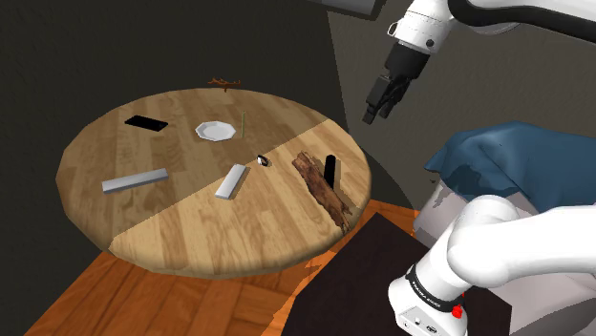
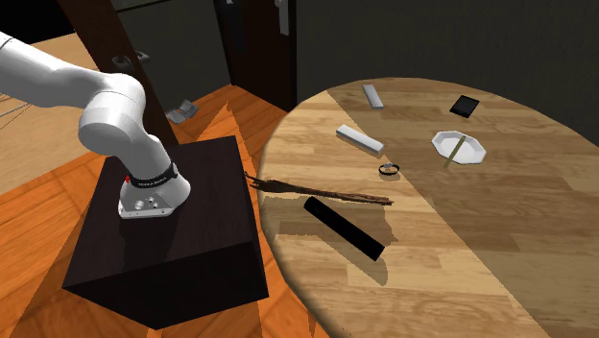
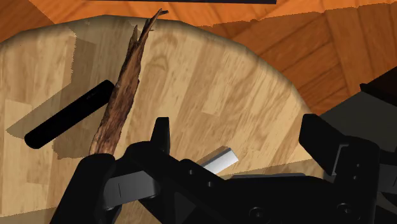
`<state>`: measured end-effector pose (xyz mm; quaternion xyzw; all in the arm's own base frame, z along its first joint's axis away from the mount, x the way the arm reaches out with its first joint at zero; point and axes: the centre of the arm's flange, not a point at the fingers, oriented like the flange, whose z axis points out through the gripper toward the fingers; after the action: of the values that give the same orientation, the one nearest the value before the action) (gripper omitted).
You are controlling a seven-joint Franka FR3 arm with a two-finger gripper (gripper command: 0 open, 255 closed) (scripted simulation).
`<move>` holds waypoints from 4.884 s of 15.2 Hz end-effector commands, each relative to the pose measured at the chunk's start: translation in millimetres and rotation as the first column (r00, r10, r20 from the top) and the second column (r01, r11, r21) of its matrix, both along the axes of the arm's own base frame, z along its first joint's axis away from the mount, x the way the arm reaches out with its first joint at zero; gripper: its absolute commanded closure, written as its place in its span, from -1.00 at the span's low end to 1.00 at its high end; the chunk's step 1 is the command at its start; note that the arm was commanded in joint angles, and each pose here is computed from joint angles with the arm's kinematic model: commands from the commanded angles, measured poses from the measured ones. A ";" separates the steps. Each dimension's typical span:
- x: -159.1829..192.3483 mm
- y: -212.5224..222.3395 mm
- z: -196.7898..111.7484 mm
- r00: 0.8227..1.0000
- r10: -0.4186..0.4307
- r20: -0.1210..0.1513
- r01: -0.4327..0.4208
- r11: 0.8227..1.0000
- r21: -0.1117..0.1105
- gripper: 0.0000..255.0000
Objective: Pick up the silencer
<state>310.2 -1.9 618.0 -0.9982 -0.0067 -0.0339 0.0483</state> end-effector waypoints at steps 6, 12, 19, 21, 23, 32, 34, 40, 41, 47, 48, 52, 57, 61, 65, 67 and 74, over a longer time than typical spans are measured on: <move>42.0 -14.5 -48.5 0.995 -0.102 -0.020 0.101 0.995 -0.022 -1.00; 88.6 -38.8 -107.4 0.974 -0.222 -0.041 0.220 0.974 -0.052 -1.00; 136.8 -75.8 -176.5 0.931 -0.359 -0.060 0.354 0.931 -0.089 -1.00; 149.1 -87.9 -196.3 0.915 -0.398 -0.065 0.390 0.915 -0.100 -1.00; 160.8 -100.8 -216.1 0.898 -0.435 -0.069 0.426 0.898 -0.111 -1.00; 204.4 -165.8 -304.7 0.801 -0.593 -0.082 0.577 0.801 -0.163 -1.00; 212.0 -181.7 -324.3 0.775 -0.626 -0.083 0.607 0.775 -0.175 -1.00; 229.6 -232.0 -382.4 0.691 -0.718 -0.084 0.692 0.691 -0.211 -1.00; 231.8 -240.7 -392.0 0.676 -0.732 -0.084 0.705 0.676 -0.216 -1.00; 237.2 -268.2 -432.1 0.628 -0.774 -0.083 0.743 0.627 -0.235 -1.00; 237.2 -268.2 -437.4 0.628 -0.774 -0.083 0.743 0.627 -0.235 -1.00; 237.2 -268.2 -461.6 0.628 -0.774 -0.083 0.743 0.627 -0.235 -1.00; 236.5 -267.9 -461.8 0.628 -0.774 -0.083 0.743 0.627 -0.235 1.00; 236.6 -268.1 -462.0 0.628 -0.774 -0.083 0.743 0.627 -0.235 1.00; 237.2 -268.2 -456.3 0.628 -0.774 -0.083 0.743 0.627 -0.235 1.00; 237.2 -268.2 -445.7 0.628 -0.774 -0.083 0.743 0.627 -0.235 1.00; 237.2 -268.2 -408.8 0.628 -0.774 -0.083 0.743 0.627 -0.235 1.00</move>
<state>547.5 -269.8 204.2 -0.9062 0.4169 0.0378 -0.0594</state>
